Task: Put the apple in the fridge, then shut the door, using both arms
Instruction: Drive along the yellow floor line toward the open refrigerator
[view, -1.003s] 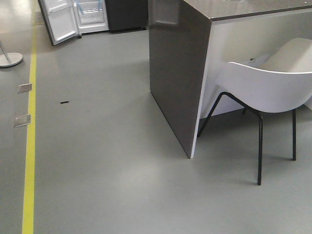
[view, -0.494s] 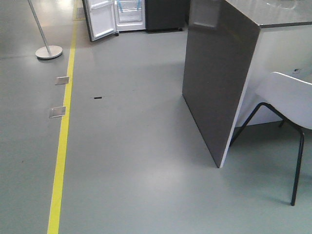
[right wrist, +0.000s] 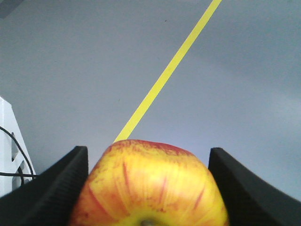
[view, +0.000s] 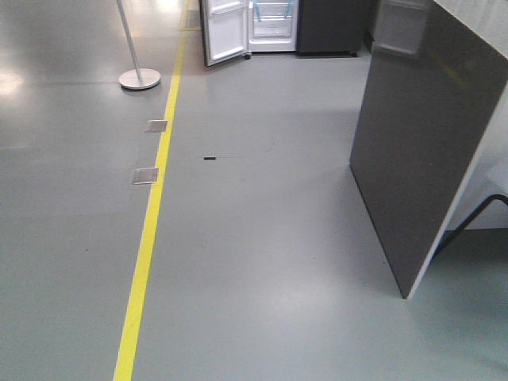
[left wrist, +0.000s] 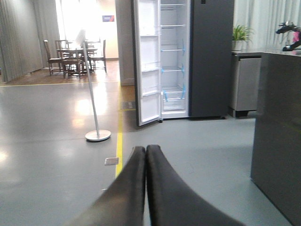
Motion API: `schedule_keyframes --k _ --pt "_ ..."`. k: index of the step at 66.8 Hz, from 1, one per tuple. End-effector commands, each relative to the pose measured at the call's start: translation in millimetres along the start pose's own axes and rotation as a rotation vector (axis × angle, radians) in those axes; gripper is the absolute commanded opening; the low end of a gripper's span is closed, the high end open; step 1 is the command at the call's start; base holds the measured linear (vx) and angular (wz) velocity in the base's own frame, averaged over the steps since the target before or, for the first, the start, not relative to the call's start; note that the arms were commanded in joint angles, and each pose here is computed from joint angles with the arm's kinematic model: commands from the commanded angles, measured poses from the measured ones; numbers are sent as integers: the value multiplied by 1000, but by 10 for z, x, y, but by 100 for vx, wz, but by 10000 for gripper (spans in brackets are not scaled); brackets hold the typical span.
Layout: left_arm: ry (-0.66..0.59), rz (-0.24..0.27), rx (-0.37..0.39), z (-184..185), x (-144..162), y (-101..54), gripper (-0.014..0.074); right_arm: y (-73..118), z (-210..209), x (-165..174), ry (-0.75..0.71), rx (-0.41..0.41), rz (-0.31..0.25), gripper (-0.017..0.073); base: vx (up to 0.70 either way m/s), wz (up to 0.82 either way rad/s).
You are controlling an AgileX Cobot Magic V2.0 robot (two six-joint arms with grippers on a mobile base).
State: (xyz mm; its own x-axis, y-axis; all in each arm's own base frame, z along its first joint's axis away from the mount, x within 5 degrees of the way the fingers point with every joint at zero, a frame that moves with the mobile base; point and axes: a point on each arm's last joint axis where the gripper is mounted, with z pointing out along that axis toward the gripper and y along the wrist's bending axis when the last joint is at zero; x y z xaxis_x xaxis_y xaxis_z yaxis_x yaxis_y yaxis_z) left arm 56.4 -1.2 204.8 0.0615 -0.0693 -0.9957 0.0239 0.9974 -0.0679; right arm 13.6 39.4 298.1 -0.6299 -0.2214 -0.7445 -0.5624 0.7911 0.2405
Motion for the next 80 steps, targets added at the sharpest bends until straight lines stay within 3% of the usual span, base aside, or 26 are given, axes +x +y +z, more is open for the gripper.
schedule_keyframes --k 1,80 --pt "-111 -9 -1 -22 -137 -1 -6 28 -43 -110 -77 -14 -2 122 8 24" --pt "-111 -9 -1 -22 -137 -1 -6 28 -43 -110 -77 -14 -2 122 11 10"
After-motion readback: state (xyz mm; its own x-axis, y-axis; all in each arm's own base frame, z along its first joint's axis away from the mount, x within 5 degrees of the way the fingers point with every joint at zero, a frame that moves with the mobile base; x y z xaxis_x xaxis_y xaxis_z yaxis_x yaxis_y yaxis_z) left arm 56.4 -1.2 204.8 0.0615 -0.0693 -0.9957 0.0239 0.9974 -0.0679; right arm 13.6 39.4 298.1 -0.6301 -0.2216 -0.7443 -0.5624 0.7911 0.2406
